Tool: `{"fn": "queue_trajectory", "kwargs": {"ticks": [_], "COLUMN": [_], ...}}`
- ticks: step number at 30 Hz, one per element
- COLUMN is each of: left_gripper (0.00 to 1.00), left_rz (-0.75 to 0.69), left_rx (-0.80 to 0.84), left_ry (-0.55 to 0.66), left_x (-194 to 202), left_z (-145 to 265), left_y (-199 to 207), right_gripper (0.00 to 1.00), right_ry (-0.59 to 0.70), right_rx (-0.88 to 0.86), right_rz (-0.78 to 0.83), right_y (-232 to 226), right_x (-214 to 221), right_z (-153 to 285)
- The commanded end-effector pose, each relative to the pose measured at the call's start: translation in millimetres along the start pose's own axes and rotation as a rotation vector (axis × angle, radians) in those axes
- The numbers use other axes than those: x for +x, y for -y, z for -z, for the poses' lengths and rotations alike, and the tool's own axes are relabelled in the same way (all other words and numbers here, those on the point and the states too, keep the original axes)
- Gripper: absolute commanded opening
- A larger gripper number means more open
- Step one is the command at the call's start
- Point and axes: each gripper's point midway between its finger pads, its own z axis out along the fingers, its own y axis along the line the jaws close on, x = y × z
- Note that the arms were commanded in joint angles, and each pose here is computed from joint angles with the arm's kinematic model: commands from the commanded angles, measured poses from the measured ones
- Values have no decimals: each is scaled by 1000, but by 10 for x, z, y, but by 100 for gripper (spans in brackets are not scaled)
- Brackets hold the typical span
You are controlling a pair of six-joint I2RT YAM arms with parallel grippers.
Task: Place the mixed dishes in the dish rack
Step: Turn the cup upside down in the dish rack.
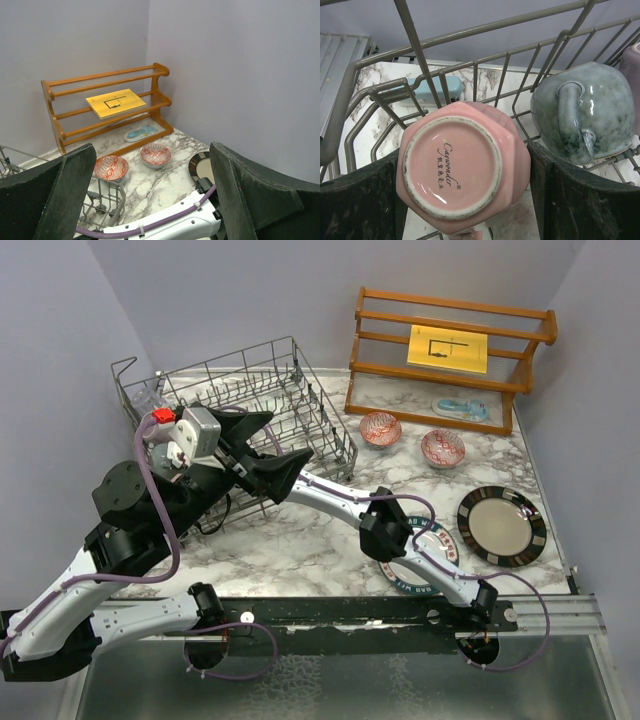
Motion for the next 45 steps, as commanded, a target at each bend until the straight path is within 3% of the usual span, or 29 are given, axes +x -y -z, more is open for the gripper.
{"fn": "queue_trajectory", "kwargs": {"ticks": [1,7,23,33,45], "left_gripper": [99,99,99,99,99], "left_rz": [11,18,22,30,55], "left_rx": [-17,-15,-9,-3,45], "left_ry": [42,48,54,58,105], "left_x": [-104,-115,-126,-138,-240], "left_z": [40,63,74,91,134], "left_y": [-30,-26,-17,-7,79], "right_gripper": [64,69,94,98,100], "right_ry": [23,18,6,9,60], "right_rx": [-37,-53,-62,-66,-119], "right_rz": [28,24,24,28,101], "right_y": [-170,-245,-321,-324,-285], "right_x": [74,115,171,110,-480], "right_z": [-165,-206,-248,-220,159]}}
